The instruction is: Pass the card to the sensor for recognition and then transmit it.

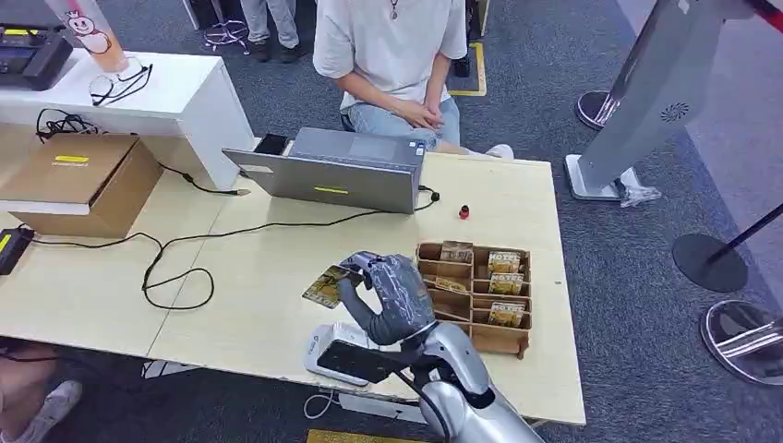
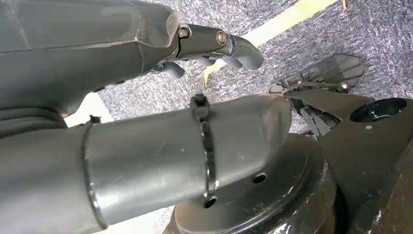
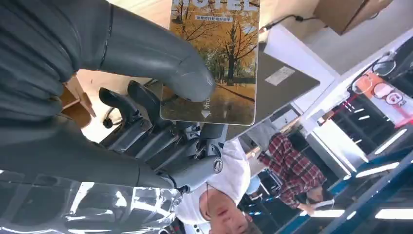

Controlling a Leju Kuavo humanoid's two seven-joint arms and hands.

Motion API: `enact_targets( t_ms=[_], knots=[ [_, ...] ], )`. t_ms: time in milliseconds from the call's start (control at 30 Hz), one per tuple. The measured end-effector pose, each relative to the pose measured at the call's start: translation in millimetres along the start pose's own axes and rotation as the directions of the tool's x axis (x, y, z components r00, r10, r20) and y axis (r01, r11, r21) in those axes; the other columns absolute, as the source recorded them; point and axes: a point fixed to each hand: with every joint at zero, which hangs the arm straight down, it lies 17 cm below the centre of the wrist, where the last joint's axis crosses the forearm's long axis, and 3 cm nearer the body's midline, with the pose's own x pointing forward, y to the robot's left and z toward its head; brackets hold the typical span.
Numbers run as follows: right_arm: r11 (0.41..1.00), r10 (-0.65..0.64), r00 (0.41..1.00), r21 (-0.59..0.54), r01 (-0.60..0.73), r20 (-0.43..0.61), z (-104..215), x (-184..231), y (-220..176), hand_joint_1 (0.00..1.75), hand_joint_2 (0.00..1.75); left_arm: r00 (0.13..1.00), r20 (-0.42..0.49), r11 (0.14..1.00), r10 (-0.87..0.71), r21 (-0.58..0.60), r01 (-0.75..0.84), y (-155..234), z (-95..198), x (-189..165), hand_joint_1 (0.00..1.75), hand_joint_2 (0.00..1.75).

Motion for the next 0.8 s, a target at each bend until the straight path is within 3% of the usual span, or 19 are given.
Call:
enact_targets(
  t_ms=[800],
  knots=[
    [0.994,0.037,0.995,-0.104,-0.047,-0.094,-17,-41,-35,1.75,1.75,0.999,-0.018,0.999,-0.038,-0.005,0.038,0,-1,1,0.00,0.00]
  ],
)
